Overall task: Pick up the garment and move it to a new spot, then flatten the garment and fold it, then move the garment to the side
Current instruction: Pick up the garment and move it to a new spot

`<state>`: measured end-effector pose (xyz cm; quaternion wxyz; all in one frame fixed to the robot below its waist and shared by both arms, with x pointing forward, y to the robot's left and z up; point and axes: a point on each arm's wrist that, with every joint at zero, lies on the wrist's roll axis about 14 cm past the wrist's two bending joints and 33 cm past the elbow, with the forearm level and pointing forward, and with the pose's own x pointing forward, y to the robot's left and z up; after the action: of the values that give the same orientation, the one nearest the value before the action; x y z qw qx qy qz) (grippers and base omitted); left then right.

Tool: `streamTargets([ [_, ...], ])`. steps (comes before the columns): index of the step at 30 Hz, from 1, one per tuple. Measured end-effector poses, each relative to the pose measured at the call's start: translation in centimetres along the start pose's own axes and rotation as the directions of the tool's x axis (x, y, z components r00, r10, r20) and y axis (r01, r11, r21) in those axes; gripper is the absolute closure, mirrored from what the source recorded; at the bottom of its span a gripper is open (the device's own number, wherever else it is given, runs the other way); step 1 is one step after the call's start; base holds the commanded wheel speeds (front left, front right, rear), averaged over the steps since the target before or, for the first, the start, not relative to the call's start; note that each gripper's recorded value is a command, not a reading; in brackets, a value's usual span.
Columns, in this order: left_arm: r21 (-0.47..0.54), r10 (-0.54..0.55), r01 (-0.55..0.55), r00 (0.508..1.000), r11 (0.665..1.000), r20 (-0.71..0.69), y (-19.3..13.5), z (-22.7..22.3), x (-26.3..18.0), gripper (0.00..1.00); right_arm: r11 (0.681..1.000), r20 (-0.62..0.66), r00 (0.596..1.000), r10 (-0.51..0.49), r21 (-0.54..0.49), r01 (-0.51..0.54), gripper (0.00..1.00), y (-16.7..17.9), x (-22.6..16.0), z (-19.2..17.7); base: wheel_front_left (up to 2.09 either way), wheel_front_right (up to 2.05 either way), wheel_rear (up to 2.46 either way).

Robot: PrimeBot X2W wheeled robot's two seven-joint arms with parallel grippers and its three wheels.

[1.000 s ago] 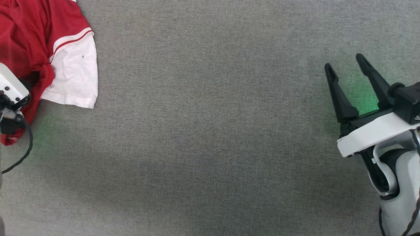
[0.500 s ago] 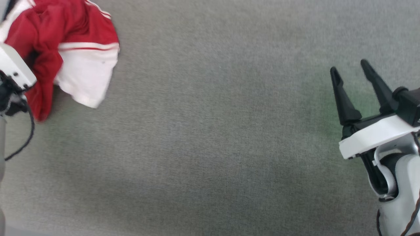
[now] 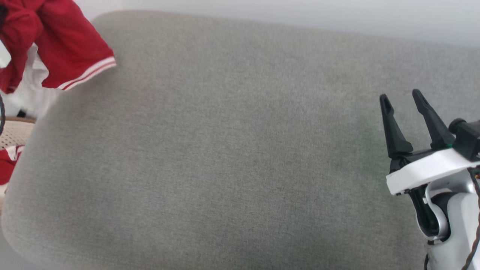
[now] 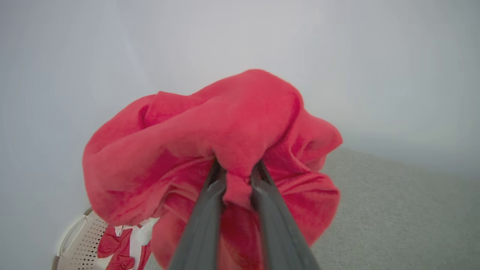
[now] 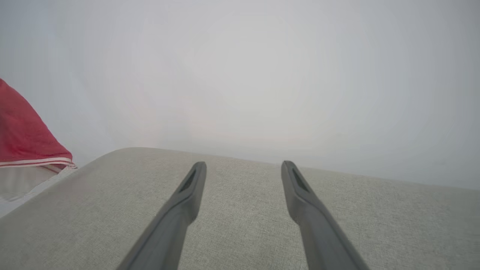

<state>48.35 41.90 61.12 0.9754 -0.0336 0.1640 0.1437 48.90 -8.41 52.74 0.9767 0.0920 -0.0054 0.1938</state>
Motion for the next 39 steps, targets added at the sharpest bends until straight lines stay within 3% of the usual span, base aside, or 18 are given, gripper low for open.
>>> streamTargets([
  [7, 0.054, -0.053, 0.048, 0.995, 0.997, 0.080, -1.0, 4.0, -2.9, 1.00, 1.000, 0.042, 0.999, -0.012, 0.013, 0.011, 0.00, 0.5, -1.1, 1.7, 0.00, 0.00, 0.00],
  [12, 0.123, -0.134, 0.120, 0.984, 0.985, 0.116, -3.6, 6.1, -4.8, 1.00, 0.999, 0.071, 0.996, -0.054, 0.007, 0.054, 0.00, -0.3, -2.7, 2.9, 0.00, 0.00, 0.00],
  [21, 0.246, -0.338, 0.303, 0.934, 0.921, 0.115, -12.9, 6.8, -7.1, 1.00, 0.975, 0.134, 0.966, -0.222, 0.003, 0.224, 0.00, -5.1, -7.3, 5.2, 0.00, 0.00, 0.00],
  [27, 0.311, -0.487, 0.446, 0.871, 0.840, 0.067, -20.0, 5.6, -9.0, 1.00, 0.945, 0.159, 0.932, -0.325, 0.010, 0.327, 0.00, -7.7, -10.8, 6.1, 0.00, 0.00, 0.00],
  [34, 0.381, -0.656, 0.613, 0.755, 0.692, -0.024, -28.4, 3.0, -11.7, 1.00, 0.901, 0.184, 0.884, -0.429, 0.022, 0.433, 0.00, -10.3, -14.4, 6.7, 0.00, 0.00, 0.00],
  [39, 0.375, -0.732, 0.725, 0.663, 0.577, -0.155, -33.3, -1.6, -12.9, 1.00, 0.870, 0.182, 0.853, -0.489, 0.035, 0.492, 0.00, -11.8, -16.3, 6.3, 0.00, 0.00, 0.00],
])
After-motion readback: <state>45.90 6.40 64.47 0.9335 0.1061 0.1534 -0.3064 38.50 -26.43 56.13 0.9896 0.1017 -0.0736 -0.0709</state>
